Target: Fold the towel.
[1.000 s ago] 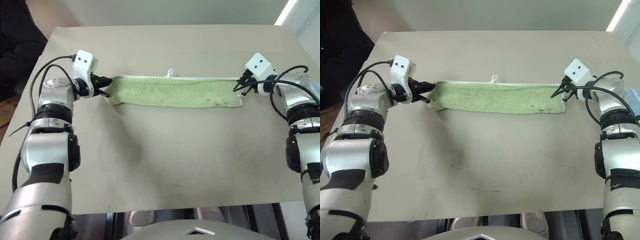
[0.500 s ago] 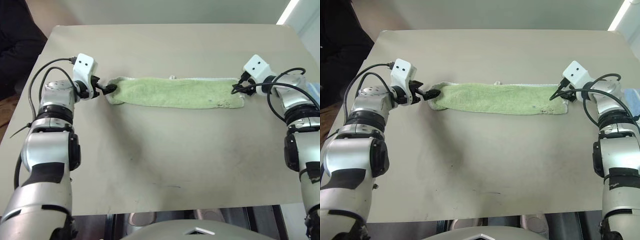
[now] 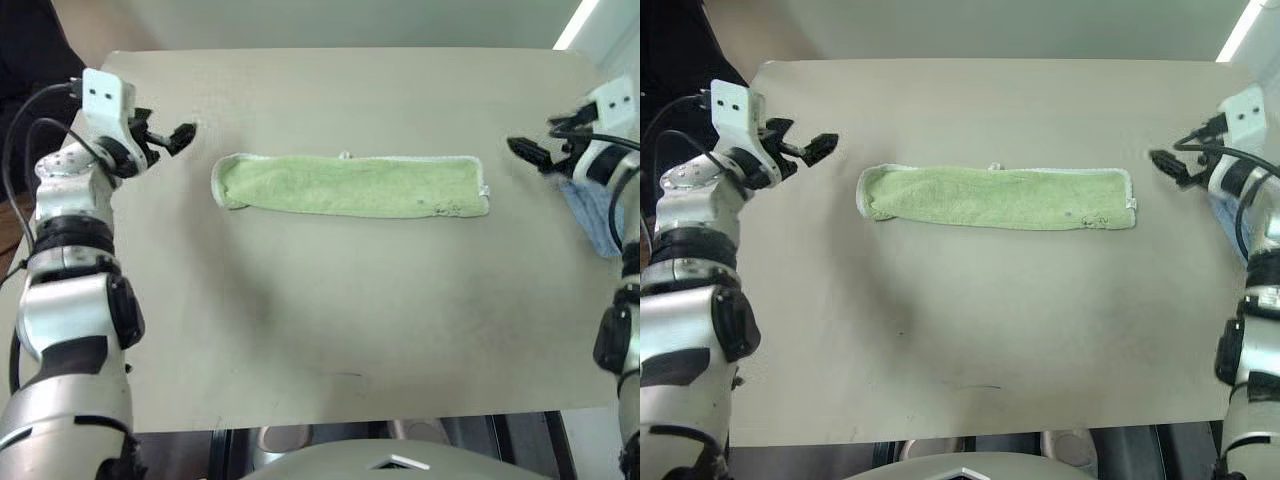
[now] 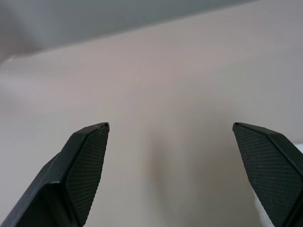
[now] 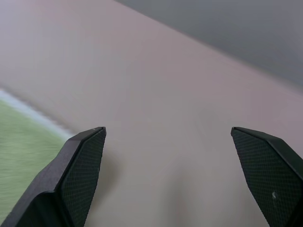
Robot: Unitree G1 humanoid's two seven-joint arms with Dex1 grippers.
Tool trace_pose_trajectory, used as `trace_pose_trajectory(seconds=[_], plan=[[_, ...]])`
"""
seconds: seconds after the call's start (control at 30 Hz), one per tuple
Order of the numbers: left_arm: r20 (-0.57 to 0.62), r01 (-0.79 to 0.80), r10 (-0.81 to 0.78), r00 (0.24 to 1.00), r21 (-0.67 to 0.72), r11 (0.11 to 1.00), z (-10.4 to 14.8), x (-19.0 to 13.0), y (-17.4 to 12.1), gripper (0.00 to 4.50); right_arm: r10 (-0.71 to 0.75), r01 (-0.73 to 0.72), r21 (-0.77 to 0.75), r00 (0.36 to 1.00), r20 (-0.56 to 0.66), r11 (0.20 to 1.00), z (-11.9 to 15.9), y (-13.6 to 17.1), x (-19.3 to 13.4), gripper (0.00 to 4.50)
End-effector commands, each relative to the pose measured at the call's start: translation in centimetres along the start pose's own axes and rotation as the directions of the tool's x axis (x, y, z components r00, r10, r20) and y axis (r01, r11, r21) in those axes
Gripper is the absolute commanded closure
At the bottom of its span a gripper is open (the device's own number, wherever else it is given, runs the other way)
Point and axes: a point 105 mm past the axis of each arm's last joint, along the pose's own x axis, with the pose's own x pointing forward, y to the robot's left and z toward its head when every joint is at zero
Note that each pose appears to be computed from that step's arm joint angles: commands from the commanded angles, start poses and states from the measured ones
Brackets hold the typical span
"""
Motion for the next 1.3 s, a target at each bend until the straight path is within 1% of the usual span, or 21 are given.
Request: trace_pose_trajectory(seconds=[0.03, 0.07, 0.1, 0.13, 0.2, 0.33, 0.5, 0.7, 0.8, 0.93, 1.13, 1.27, 1.3], plan=[[0.067, 0.213, -0.212, 0.975, -0.007, 0.977, 1.2, -0.8, -2.8, 0.0, 0.088, -0.093, 0.269, 0.996, 0.029, 0.959, 0.9, 2.4, -1.6, 0.02], [0.075, 0.241, -0.239, 0.968, -0.019, 0.97, 1.3, -1.0, -3.4, 0.0, 0.097, -0.097, 0.324, 0.995, 0.016, 0.941, 0.6, 2.9, -1.8, 0.02], [0.084, 0.268, -0.265, 0.961, -0.024, 0.963, 1.4, -1.2, -3.9, 0.0, 0.112, -0.1, 0.417, 0.994, -0.004, 0.903, -0.2, 3.4, -2.1, 0.02], [0.091, 0.293, -0.29, 0.953, -0.024, 0.956, 1.6, -1.4, -4.5, 0.0, 0.127, -0.097, 0.515, 0.992, -0.024, 0.851, -1.1, 4.1, -2.5, 0.02], [0.102, 0.319, -0.314, 0.944, -0.027, 0.948, 1.9, -1.4, -5.2, 0.0, 0.144, -0.079, 0.638, 0.988, -0.051, 0.766, -2.5, 5.0, -3.0, 0.02], [0.094, 0.361, -0.357, 0.929, -0.017, 0.933, 2.1, -1.5, -6.4, 0.0, 0.142, -0.039, 0.764, 0.987, -0.07, 0.644, -3.6, 5.6, -3.6, 0.02], [0.058, 0.406, -0.406, 0.912, 0.019, 0.914, 1.9, -1.3, -7.6, 0.0, 0.135, 0.021, 0.832, 0.984, -0.115, 0.555, -5.7, 6.3, -3.1, 0.02], [0.074, 0.427, -0.426, 0.901, 0.01, 0.904, 2.4, -0.8, -8.4, 0.0, 0.119, 0.063, 0.879, 0.984, -0.135, 0.472, -6.7, 6.8, -1.7, 0.02], [0.078, 0.439, -0.438, 0.896, 0.007, 0.898, 2.4, -0.7, -8.8, 0.0, 0.105, 0.09, 0.889, 0.983, -0.153, 0.45, -7.1, 6.9, -0.8, 0.02], [0.086, 0.448, -0.446, 0.891, 0.001, 0.894, 2.6, -0.5, -9.1, 0.0, 0.063, 0.102, 0.904, 0.988, -0.14, 0.415, -7.0, 6.3, 0.9, 0.02], [0.093, 0.46, -0.459, 0.884, 0.001, 0.888, 2.6, -0.5, -9.6, 0.0, 0.015, 0.113, 0.915, 0.992, -0.128, 0.387, -6.8, 5.9, 3.1, 0.02], [0.095, 0.464, -0.462, 0.882, 0.0, 0.886, 2.6, -0.6, -9.8, 0.0, -0.021, 0.124, 0.925, 0.992, -0.124, 0.359, -6.9, 5.4, 3.9, 0.02], [0.096, 0.464, -0.462, 0.882, -0.001, 0.886, 2.6, -0.7, -9.9, 0.0, -0.029, 0.125, 0.928, 0.992, -0.122, 0.352, -6.8, 5.3, 4.0, 0.2]])
